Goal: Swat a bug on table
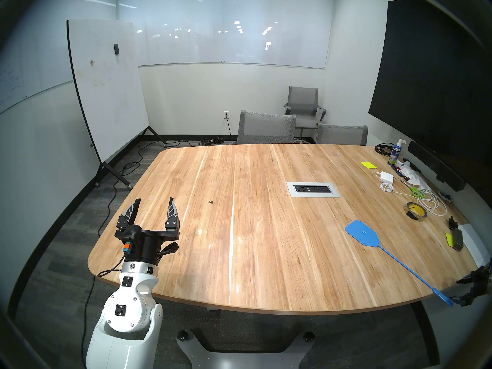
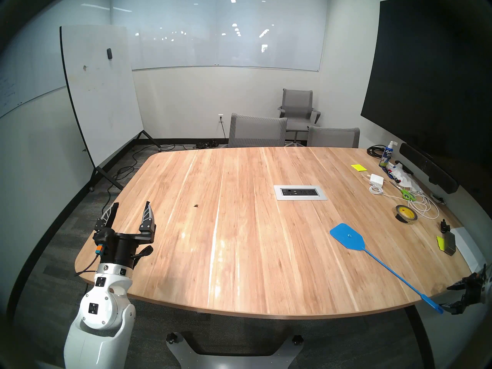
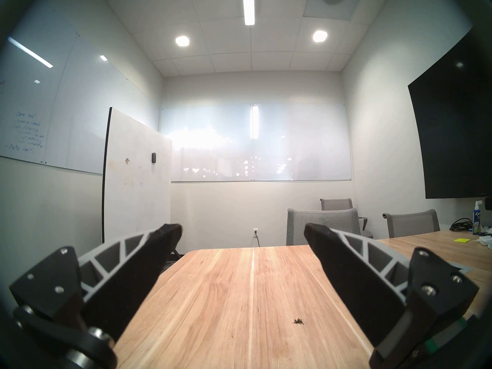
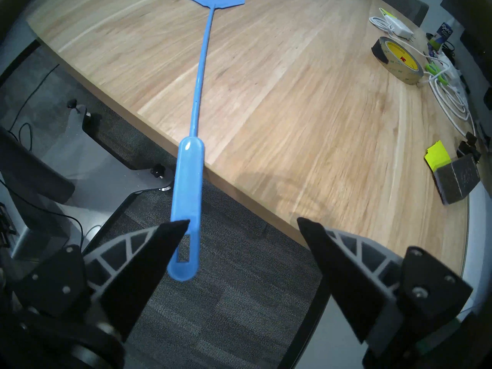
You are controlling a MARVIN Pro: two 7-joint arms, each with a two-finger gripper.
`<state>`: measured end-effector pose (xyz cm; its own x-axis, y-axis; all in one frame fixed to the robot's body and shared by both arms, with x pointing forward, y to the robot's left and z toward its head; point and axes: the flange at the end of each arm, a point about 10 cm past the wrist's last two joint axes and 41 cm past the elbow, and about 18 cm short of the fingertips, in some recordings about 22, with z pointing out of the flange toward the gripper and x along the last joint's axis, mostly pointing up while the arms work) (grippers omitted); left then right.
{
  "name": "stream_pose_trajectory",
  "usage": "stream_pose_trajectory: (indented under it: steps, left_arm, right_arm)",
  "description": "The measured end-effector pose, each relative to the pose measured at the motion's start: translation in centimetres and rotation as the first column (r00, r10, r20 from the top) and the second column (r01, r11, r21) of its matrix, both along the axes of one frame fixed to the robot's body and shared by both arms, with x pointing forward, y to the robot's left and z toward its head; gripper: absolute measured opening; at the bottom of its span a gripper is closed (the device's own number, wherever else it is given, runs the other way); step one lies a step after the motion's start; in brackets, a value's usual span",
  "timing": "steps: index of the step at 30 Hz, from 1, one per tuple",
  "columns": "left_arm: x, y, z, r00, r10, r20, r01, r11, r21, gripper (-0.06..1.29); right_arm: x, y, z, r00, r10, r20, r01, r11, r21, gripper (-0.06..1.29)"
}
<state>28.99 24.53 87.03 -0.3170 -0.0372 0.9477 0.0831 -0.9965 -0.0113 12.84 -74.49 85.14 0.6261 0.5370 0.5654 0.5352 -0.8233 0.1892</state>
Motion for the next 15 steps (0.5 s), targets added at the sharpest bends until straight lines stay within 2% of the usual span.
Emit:
stream_pose_trajectory:
  steps: [15]
  left_arm:
    - [0.07,0.03,-0.16,1.000,0.001,-0.003,-0.001,1.000,0.000,1.26]
  right_arm:
    - [-0.42,-0.05,0.19,0.999,0.010,-0.034,-0.011,1.000,-0.003,1.17]
